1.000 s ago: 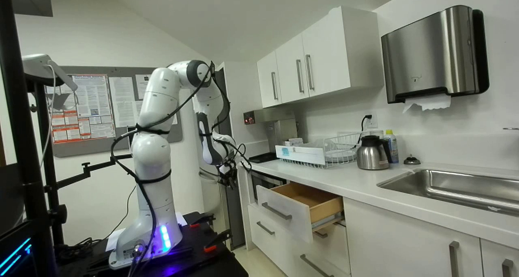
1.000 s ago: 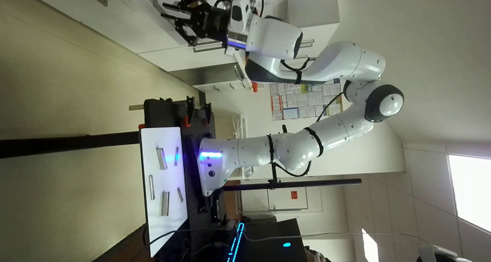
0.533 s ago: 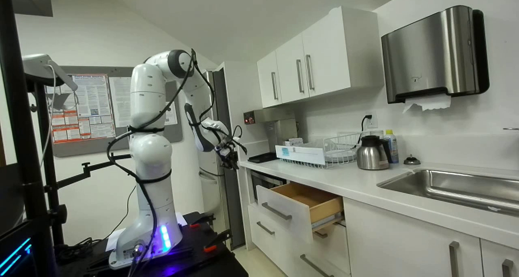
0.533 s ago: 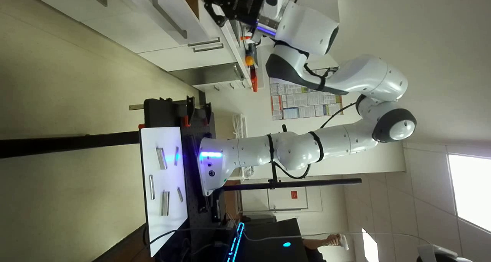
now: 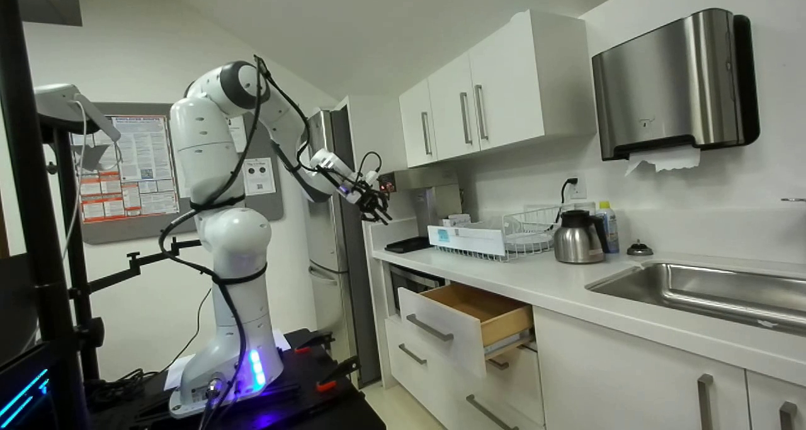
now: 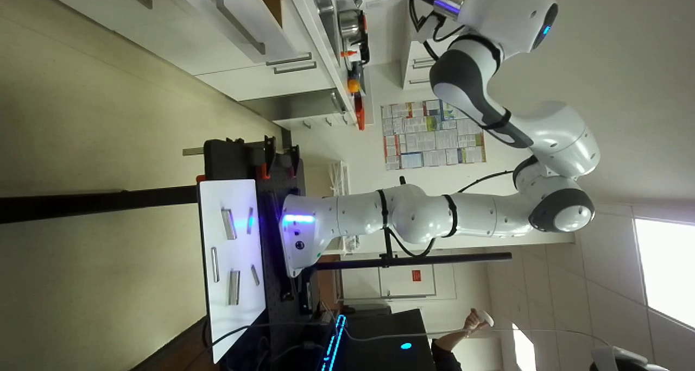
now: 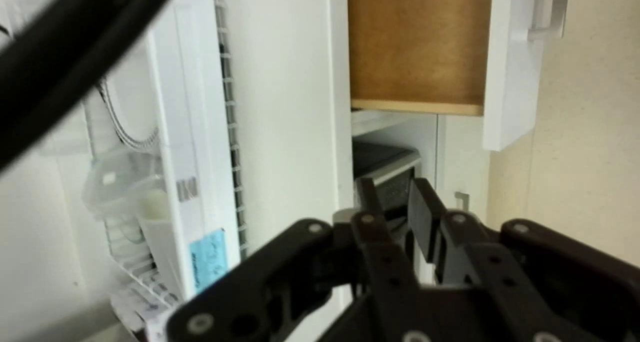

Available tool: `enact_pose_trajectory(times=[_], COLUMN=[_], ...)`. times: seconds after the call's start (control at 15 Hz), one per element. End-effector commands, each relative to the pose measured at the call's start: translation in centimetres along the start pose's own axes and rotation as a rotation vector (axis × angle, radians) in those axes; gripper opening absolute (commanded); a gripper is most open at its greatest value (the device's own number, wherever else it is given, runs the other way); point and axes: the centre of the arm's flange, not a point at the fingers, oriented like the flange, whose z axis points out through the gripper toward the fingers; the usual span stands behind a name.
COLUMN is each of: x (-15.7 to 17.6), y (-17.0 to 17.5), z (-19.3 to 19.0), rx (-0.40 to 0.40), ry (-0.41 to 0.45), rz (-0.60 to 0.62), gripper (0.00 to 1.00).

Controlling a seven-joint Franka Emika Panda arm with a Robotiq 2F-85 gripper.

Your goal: Open the top drawer at the center

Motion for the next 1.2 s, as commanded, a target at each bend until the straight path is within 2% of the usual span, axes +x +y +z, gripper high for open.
enact_pose_trajectory(times=[0.0, 0.33, 0.53, 0.6, 0.67, 0.93, 1.13], x=[-2.4, -8.0, -11.1, -11.3, -11.4, -9.1, -7.7], y=[7.6, 15.5, 19.0, 19.1, 19.1, 17.4, 15.7], z=[-4.7, -7.8, -9.0, -8.9, -8.8, -7.1, -5.1], rx=[-0.026, 0.081, 0.142, 0.152, 0.155, 0.142, 0.169], ry=[-0.156, -0.387, -0.463, -0.474, -0.474, -0.504, -0.496], rz=[0.140, 0.391, 0.577, 0.635, 0.649, 0.621, 0.637], gripper=[0.06, 0.06, 0.06, 0.49, 0.50, 0.79, 0.99])
